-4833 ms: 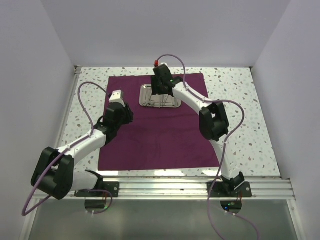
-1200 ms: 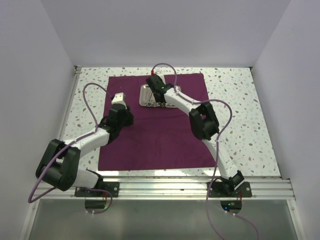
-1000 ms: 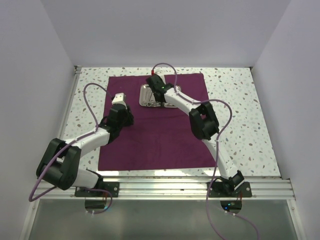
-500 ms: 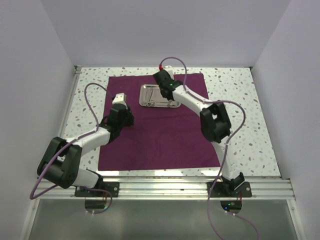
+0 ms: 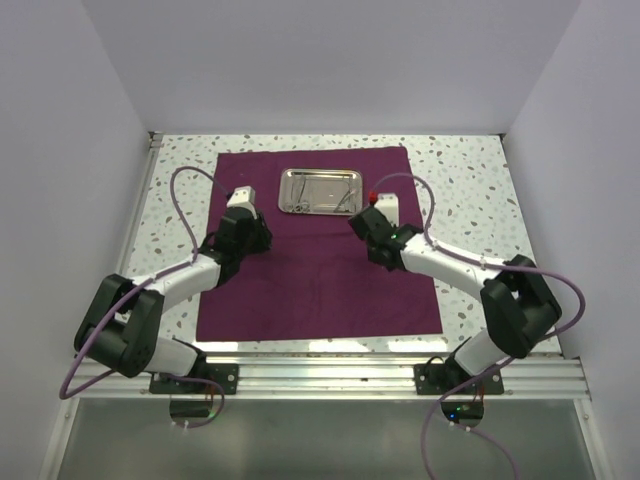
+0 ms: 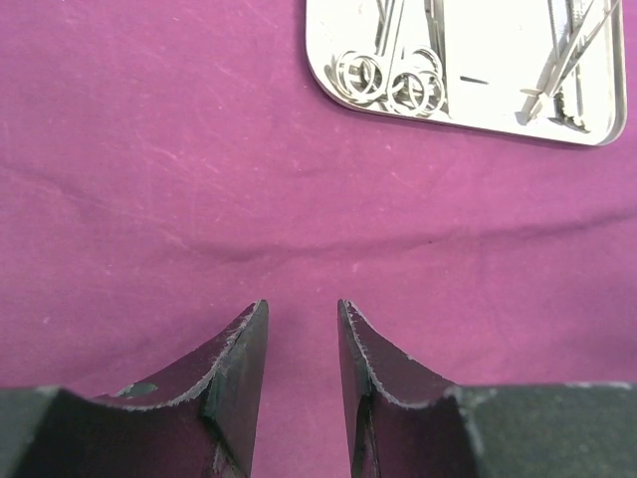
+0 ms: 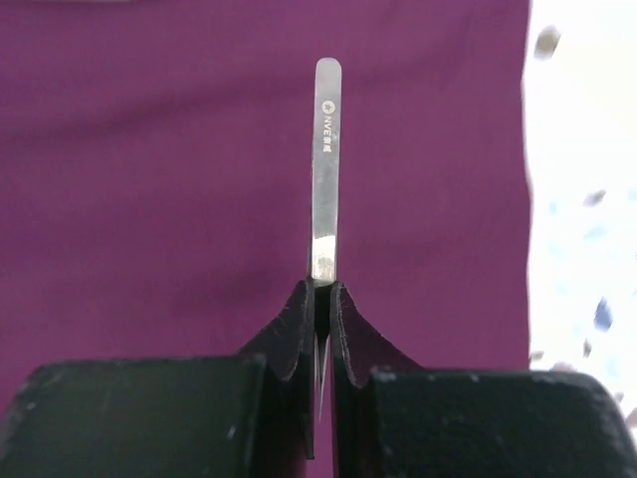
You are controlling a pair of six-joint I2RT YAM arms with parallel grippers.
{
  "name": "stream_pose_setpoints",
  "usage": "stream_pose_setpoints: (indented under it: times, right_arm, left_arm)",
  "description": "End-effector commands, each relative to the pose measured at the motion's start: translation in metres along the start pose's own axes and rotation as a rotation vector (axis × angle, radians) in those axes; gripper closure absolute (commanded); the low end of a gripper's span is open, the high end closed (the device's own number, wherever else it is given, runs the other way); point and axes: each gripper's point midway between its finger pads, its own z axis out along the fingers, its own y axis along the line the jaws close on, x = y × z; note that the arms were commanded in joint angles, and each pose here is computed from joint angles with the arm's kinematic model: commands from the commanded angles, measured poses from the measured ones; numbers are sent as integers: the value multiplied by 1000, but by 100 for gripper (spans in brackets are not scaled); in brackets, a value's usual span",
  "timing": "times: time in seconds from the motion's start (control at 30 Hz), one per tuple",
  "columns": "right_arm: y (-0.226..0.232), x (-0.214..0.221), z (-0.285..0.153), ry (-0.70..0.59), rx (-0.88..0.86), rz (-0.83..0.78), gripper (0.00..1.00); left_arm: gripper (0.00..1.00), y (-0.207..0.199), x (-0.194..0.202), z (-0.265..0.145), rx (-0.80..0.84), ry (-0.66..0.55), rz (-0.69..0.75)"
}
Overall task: Open and lay out the surgical kit
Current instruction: Place the medical item in the surgical kit.
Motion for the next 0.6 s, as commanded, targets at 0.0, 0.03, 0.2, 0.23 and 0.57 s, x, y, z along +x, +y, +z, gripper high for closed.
stream_pose_setpoints:
  times: [0.0, 0.03, 0.2, 0.23, 0.57]
  right_arm:
    - [0, 45, -22, 35, -15, 47, 100]
    - [0, 55, -26, 39, -20, 40, 100]
    - [-27, 109, -23, 115, 18, 90, 100]
    - [-32, 119, -22, 131, 28, 90, 100]
    - [-26, 141, -34, 210, -43, 118, 49]
  left_arm:
    - [62, -19, -27, -5, 67, -79, -38]
    - [62, -20, -26, -6, 71, -77, -39]
    - [62, -19, -29, -10, 72, -88, -44]
    - [62, -19, -28, -10, 70, -87, -43]
    - [62, -18, -28, -10, 67, -87, -43]
